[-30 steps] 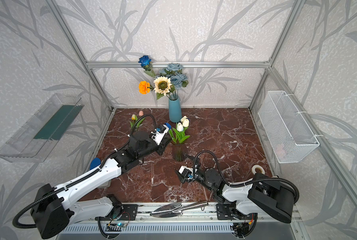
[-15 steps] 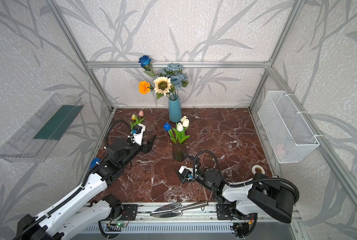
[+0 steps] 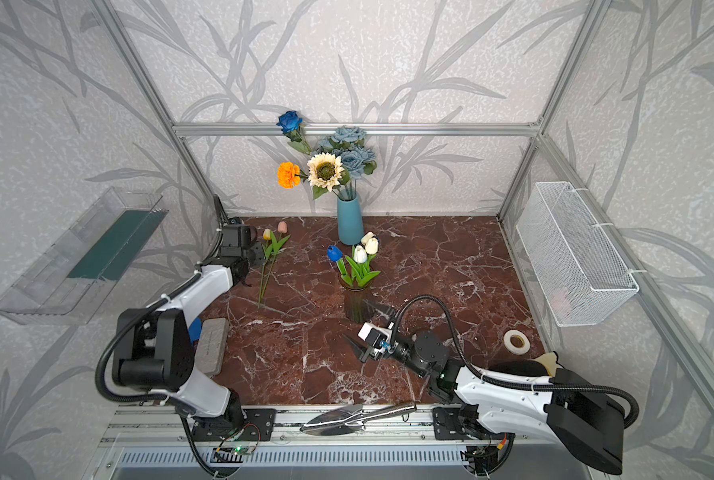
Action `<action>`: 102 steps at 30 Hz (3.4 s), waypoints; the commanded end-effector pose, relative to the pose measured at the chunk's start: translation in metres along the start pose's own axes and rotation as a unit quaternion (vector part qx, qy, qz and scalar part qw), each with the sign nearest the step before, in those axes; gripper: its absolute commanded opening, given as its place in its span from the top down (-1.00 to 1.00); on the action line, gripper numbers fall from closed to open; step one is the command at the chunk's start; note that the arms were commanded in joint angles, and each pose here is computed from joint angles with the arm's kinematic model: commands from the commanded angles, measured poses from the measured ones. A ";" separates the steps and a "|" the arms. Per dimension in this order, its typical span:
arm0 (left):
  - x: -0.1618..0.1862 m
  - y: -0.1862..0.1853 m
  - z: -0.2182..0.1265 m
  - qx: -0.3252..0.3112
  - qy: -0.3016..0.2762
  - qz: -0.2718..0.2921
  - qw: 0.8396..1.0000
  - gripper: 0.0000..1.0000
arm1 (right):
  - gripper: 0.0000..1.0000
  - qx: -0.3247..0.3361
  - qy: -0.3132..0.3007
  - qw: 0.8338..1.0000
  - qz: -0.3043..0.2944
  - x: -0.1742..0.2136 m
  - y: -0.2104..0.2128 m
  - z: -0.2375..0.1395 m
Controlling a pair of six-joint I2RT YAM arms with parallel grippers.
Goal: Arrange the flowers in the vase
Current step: 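Move the left gripper down to the yellow tulip on the table, then grasp the yellow tulip stem with the left gripper and lift, then carry the yellow tulip over the pink vase with the left gripper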
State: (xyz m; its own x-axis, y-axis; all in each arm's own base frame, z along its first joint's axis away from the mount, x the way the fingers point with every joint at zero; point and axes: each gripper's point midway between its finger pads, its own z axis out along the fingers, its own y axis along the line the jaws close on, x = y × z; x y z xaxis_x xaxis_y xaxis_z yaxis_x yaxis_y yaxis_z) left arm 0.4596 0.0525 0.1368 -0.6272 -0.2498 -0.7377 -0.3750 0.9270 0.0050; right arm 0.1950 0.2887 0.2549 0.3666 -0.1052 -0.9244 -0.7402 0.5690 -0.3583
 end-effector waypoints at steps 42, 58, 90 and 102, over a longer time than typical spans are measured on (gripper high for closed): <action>0.037 -0.003 0.020 0.009 0.125 -0.019 0.992 1.00 | -0.51 0.038 0.073 0.979 0.187 0.008 -0.084 0.012; -0.024 -0.058 -0.185 0.215 -0.178 -0.041 0.960 1.00 | -0.54 0.049 0.062 0.984 0.163 0.005 -0.089 0.012; 0.031 -0.219 -0.415 0.708 -0.343 0.142 0.601 1.00 | -0.58 -0.076 -0.013 0.993 0.095 -0.028 -0.045 0.000; 0.016 -0.246 -0.391 0.686 -0.380 0.140 0.605 1.00 | -0.56 -0.069 -0.018 0.993 0.098 -0.024 -0.046 0.000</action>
State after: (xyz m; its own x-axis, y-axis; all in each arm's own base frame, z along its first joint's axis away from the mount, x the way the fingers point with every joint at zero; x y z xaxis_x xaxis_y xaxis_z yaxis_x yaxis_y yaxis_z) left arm 0.2779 -0.2911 0.3542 0.0363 -0.2528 -0.9668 0.9212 0.3835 -0.0656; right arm 0.2205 0.2656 0.2876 0.2020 0.0034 -0.9794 -0.8740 0.4520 -0.1787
